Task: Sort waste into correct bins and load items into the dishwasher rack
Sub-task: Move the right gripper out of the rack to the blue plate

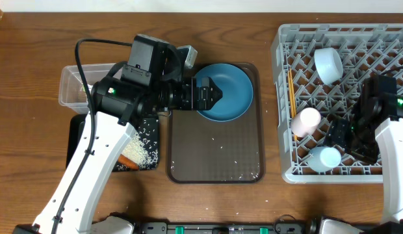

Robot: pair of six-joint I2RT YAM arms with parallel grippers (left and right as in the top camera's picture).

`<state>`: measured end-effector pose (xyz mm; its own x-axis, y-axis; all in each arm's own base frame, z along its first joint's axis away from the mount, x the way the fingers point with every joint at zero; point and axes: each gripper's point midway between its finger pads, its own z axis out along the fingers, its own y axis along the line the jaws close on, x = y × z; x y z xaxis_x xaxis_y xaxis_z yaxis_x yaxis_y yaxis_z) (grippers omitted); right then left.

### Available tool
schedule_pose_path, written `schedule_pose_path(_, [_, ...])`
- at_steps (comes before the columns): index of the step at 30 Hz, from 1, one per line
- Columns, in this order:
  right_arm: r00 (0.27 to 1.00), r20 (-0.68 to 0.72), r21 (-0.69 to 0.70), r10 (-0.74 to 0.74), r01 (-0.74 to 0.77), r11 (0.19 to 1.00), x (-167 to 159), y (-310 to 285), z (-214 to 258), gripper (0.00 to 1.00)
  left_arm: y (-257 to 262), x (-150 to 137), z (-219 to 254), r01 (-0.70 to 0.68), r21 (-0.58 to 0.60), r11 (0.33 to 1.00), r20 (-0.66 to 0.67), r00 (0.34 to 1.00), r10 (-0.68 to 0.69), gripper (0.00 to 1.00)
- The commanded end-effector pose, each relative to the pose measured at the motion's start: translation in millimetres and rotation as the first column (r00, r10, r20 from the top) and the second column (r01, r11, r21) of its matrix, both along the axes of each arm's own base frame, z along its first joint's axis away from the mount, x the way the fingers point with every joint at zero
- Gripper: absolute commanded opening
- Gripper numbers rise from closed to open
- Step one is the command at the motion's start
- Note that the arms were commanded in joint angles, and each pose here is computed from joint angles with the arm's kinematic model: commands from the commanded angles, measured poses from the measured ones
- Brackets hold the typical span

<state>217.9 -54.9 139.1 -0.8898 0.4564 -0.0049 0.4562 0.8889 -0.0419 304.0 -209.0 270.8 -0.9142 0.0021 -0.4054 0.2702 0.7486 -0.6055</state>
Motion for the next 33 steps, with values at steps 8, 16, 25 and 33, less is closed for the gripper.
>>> schedule_pose_path(8, [0.99, 0.103, 0.091, 0.091, -0.101, 0.991, 20.2, 14.9, 15.5, 0.76, 2.3, 1.5, -0.3, -0.004, 0.012, 1.0, 0.009, 1.0, 0.004, 0.97])
schedule_pose_path(16, [0.941, 0.301, 0.163, 0.157, -0.213, 0.963, 54.4, 33.9, 62.8, 0.99, 2.2, 1.5, -0.3, -0.004, 0.012, 1.0, 0.01, 1.0, 0.004, 0.97])
schedule_pose_path(25, [0.797, 0.526, 0.318, 0.297, -0.508, 0.801, 78.5, 105.8, 87.8, 0.94, 2.2, 1.5, -0.3, -0.004, 0.012, 1.0, 0.009, 1.0, 0.004, 0.97])
schedule_pose_path(33, [0.682, 0.596, 0.258, 0.423, -0.662, 0.704, 86.9, 164.9, 96.1, 0.89, -4.3, 23.4, 18.2, -0.028, -0.039, 0.999, 0.115, 0.993, 0.033, 0.97])
